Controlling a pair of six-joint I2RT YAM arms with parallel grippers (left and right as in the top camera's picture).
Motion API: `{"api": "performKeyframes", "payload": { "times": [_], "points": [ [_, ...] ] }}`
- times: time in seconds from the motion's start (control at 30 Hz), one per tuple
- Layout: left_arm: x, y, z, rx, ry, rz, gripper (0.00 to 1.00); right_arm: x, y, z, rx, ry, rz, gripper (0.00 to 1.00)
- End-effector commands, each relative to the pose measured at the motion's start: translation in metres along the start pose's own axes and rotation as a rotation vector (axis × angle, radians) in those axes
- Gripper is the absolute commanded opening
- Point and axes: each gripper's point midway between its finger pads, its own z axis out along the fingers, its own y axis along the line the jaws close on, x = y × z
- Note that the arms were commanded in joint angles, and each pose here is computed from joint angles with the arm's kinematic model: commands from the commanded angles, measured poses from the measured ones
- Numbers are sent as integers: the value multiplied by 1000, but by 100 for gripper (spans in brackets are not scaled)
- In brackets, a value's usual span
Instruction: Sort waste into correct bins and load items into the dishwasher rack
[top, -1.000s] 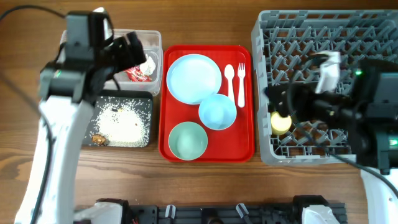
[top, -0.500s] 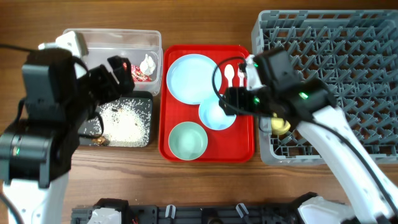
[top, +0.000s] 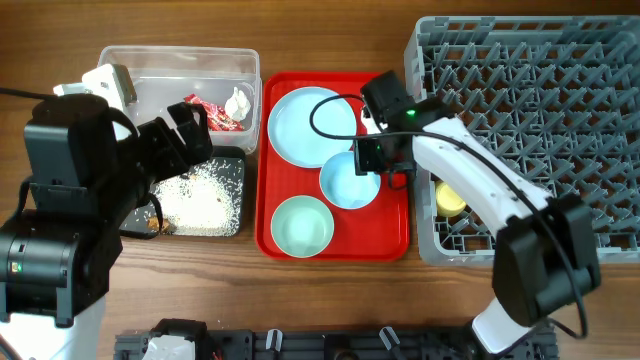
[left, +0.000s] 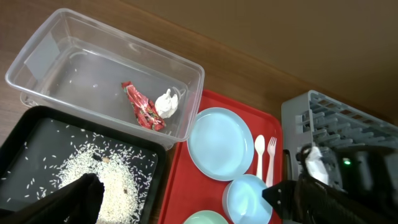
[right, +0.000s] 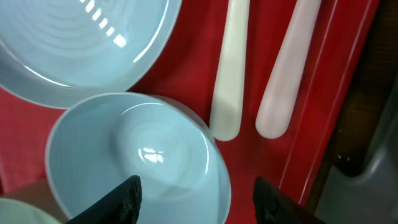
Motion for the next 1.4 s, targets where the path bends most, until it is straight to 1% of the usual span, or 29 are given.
{"api": "performKeyframes", "payload": {
  "times": [0.0, 0.03, 0.07, 0.13, 0.5, 0.97, 1.13, 1.17, 1.23, 1.3, 1.37],
  "points": [
    [-2, -3, -3, 15, -7, -5, 100, -4, -4, 7, 27, -3, -25, 59],
    [-2, -3, -3, 15, -7, -5, 100, -5, -3, 7, 25, -9, -25, 63],
    [-2, -3, -3, 15, -7, -5, 100, -7, -2, 7, 23, -14, -22, 73],
    [-2, -3, -3, 15, -7, -5, 100, -8, -2, 7, 20, -20, -23, 100],
    [-2, -3, -3, 15, -7, -5, 100, -10, -1, 7, 18, -28, -25, 100],
    [-2, -3, -4, 16, -7, -5, 100, -52, 15, 2, -46, -200, -36, 100],
    [3, -1, -11, 22, -20, -4, 100, -58, 18, 0, -56, -228, -38, 100],
    [2, 4, -13, 6, -44, 18, 100, -59, 18, 0, -57, -230, -39, 100],
    [-13, 14, -16, -31, -166, 20, 100, -60, 19, 0, -59, -234, -39, 100],
    [-21, 18, -15, -11, -275, 18, 100, -60, 19, 0, -59, -234, -39, 100],
    [-20, 20, -10, 34, -384, 31, 100, -60, 19, 0, -59, -234, -39, 100]
  ]
}}
